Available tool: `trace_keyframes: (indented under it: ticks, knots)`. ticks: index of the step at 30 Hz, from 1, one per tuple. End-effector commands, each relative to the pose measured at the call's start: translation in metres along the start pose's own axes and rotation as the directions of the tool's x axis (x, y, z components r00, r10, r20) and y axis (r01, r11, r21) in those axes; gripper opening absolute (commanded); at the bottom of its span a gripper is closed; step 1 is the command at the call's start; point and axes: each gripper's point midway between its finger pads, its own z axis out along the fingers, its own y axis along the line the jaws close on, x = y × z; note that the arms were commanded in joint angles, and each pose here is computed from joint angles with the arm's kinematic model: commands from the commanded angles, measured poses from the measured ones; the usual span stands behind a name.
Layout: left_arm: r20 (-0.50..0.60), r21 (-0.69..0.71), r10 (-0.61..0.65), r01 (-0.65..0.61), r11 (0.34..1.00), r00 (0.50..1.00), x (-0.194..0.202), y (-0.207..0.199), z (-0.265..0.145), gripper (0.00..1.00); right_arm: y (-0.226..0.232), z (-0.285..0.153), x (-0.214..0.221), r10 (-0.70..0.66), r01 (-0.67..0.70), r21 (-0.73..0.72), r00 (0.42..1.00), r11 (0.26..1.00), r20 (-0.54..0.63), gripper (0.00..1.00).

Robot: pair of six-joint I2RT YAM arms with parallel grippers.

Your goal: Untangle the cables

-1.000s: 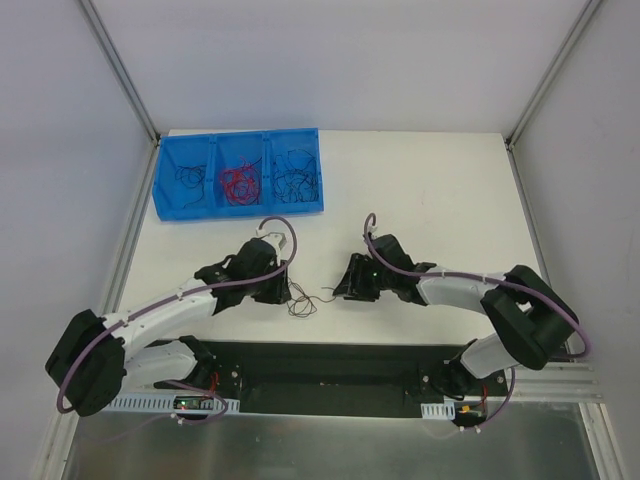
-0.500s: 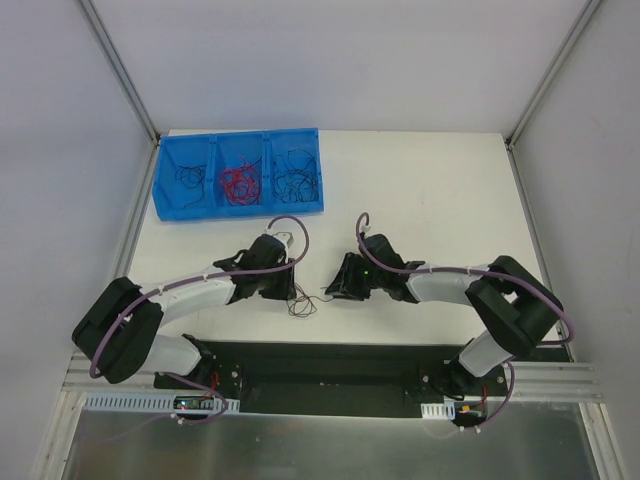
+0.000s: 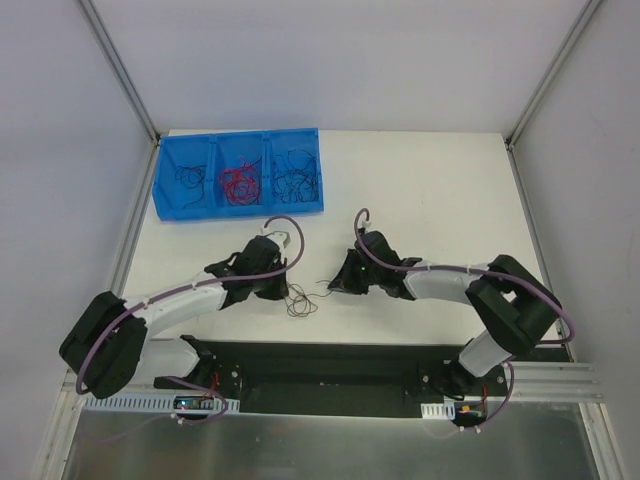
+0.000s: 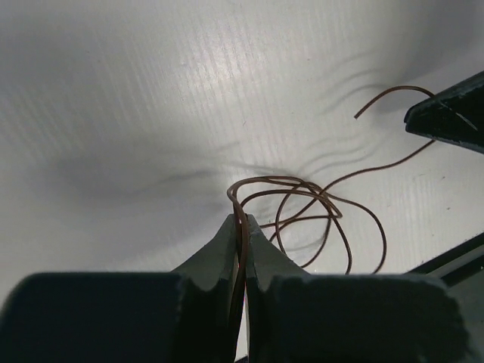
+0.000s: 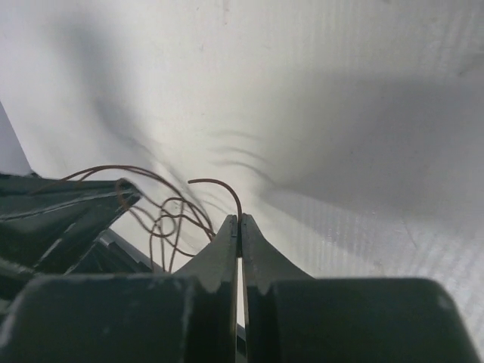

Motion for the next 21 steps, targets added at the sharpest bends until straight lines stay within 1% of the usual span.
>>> trace_keyframes:
  ticks: [1,4,5,8,12,16,21]
  knots:
    - [0.113,-0.037,0.038,-0.034,0.999,0.993,-0.022,0.004,-0.028,0.0,0.0,-0.025,-0.025,-0.048,0.045,0.021,0.987,0.999,0.151,0.0]
    - [0.178,-0.063,0.066,-0.055,0.996,0.982,-0.035,0.006,-0.048,0.0,-0.006,-0.062,-0.044,-0.079,0.073,0.03,0.961,0.997,0.266,0.0]
    - [0.196,-0.073,0.071,-0.058,0.996,0.978,-0.039,0.007,-0.054,0.0,-0.012,-0.077,-0.057,-0.08,0.066,0.053,0.94,0.996,0.331,0.0]
    - [0.243,-0.082,0.096,-0.079,0.994,0.965,-0.049,0.006,-0.072,0.0,-0.032,-0.117,-0.072,-0.086,0.047,0.102,0.898,0.994,0.431,0.0]
    - [0.285,-0.084,0.121,-0.101,0.991,0.951,-0.058,0.004,-0.091,0.0,-0.053,-0.174,-0.088,-0.133,0.024,0.199,0.82,0.98,0.557,0.0]
    - [0.308,-0.098,0.141,-0.116,0.988,0.941,-0.065,0.005,-0.102,0.0,-0.08,-0.225,-0.094,-0.207,-0.028,0.346,0.757,0.938,0.62,0.0]
    - [0.286,-0.11,0.169,-0.143,0.984,0.943,-0.06,0.008,-0.107,0.0,-0.102,-0.274,-0.097,-0.275,-0.101,0.462,0.685,0.881,0.675,0.0]
